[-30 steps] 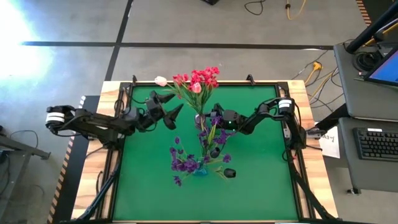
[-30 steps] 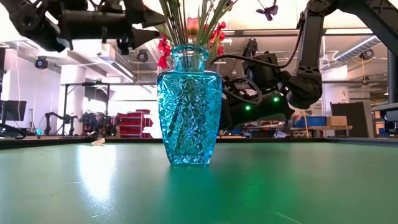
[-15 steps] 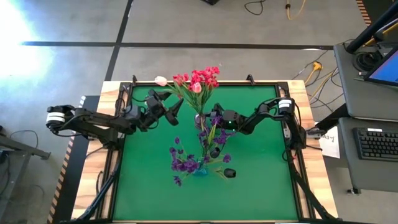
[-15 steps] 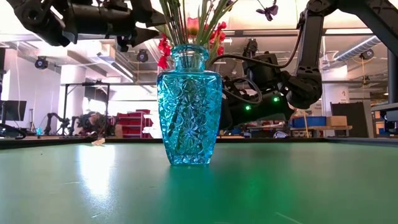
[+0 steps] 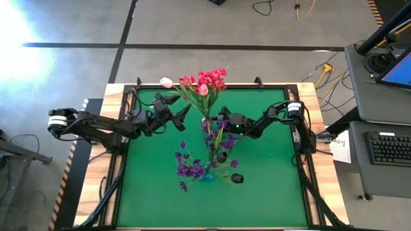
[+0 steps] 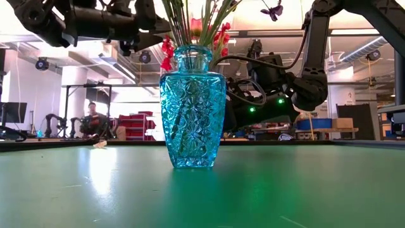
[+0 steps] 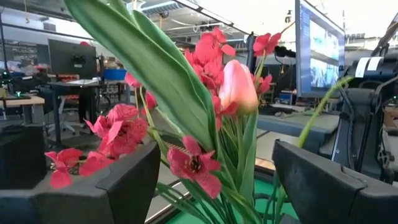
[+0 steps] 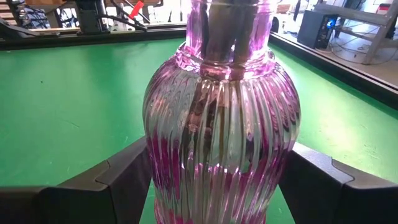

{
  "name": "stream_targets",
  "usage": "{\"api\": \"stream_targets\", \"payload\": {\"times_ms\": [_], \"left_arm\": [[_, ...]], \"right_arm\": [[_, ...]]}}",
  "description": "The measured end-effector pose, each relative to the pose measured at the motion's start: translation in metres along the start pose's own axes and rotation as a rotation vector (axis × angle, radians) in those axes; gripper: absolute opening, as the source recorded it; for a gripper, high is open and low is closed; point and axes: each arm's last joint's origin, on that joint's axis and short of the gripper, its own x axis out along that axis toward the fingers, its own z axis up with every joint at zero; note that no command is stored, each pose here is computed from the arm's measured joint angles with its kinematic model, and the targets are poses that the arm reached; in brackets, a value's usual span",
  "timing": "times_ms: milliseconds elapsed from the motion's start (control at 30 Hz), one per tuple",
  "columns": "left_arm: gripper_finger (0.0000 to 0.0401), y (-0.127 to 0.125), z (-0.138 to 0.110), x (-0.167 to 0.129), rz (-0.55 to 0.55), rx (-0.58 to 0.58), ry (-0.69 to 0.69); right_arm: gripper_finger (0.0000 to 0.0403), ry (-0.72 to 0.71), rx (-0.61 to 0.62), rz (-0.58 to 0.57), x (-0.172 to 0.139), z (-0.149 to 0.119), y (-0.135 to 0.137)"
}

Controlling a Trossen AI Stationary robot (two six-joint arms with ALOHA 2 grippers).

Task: Sort flowers into vase by color
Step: Put the pink tulip into the purple vase

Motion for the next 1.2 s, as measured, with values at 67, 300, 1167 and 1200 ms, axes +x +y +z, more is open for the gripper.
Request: {"api": "stream_targets", "payload": {"times_ms": [67,300,1167,1200], "left_arm": [[0.03,0.0,-0.0004,0.0,0.0,0.002,0.004],[0.03,0.0,-0.0006,0.0,0.0,0.001,0.006],[0.03,0.0001,0.0021,-0.0001,-0.001,-0.02,-0.02],[0.03,0.0001,0.0027,-0.0001,-0.001,-0.023,-0.026]], "right_arm": [[0.0288,0.0,0.0,0.0,0.0,0.0,0.0],[0.0288,0.0,0.0,0.0,-0.0001,-0.0001,0.0],[0.0288,0.001,-0.003,0.0,-0.0001,-0.0002,0.0],[0.0288,0.0,-0.003,0.0,0.0,-0.0001,0.0]]}}
